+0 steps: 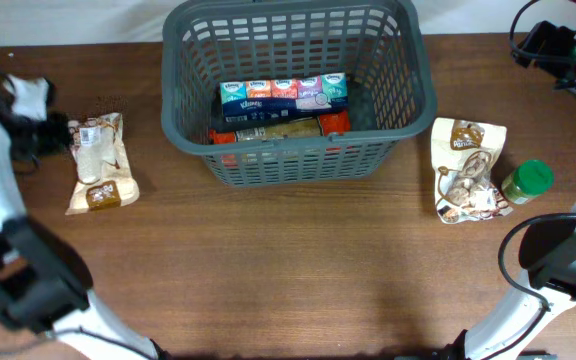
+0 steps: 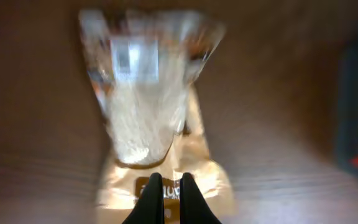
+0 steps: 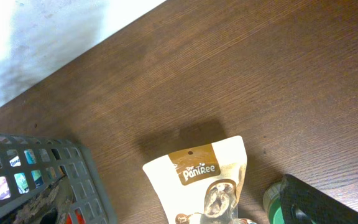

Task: Pack container

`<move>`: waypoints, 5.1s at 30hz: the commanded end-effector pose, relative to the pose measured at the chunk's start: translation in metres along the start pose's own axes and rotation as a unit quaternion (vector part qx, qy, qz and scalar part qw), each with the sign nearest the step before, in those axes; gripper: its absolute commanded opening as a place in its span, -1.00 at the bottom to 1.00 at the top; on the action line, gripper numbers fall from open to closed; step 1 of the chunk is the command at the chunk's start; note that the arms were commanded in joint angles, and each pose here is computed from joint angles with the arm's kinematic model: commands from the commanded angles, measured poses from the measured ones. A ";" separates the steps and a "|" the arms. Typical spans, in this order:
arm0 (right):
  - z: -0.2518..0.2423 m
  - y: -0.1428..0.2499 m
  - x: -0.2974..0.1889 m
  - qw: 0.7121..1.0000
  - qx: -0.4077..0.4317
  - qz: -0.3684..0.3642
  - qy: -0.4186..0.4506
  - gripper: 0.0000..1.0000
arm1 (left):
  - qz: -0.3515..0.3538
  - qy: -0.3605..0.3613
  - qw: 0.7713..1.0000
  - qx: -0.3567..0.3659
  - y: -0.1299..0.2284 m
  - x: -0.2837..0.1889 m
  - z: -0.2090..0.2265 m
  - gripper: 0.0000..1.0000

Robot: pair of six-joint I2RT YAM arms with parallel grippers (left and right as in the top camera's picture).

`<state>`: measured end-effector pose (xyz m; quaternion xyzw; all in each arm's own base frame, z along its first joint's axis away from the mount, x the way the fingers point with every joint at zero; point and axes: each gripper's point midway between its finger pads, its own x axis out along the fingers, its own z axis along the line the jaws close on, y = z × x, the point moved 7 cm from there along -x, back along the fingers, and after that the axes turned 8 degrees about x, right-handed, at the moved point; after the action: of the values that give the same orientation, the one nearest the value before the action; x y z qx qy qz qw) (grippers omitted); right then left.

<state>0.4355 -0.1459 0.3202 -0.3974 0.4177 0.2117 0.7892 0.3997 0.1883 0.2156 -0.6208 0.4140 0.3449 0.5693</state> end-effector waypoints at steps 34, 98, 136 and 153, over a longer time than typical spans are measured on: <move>0.001 -0.004 -0.002 1.000 0.000 -0.009 0.003 0.98 | -0.013 -0.015 1.000 0.021 0.014 -0.064 -0.036 0.90; 0.001 -0.004 -0.002 1.000 0.000 -0.009 0.003 0.98 | 0.187 -0.106 0.977 -0.015 0.065 0.120 0.012 0.91; 0.001 -0.004 -0.002 1.000 0.000 -0.009 0.003 0.98 | 0.050 -0.091 0.994 0.019 -0.015 -0.019 -0.035 -0.97; 0.001 -0.004 -0.002 1.000 0.000 -0.009 0.003 0.98 | -0.304 -0.150 0.830 0.444 -0.033 -0.258 -0.240 -0.97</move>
<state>0.4358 -0.1461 0.3193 -0.3971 0.4183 0.2123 0.7889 0.3205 0.0094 0.4749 -0.4194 0.2228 0.0984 0.8745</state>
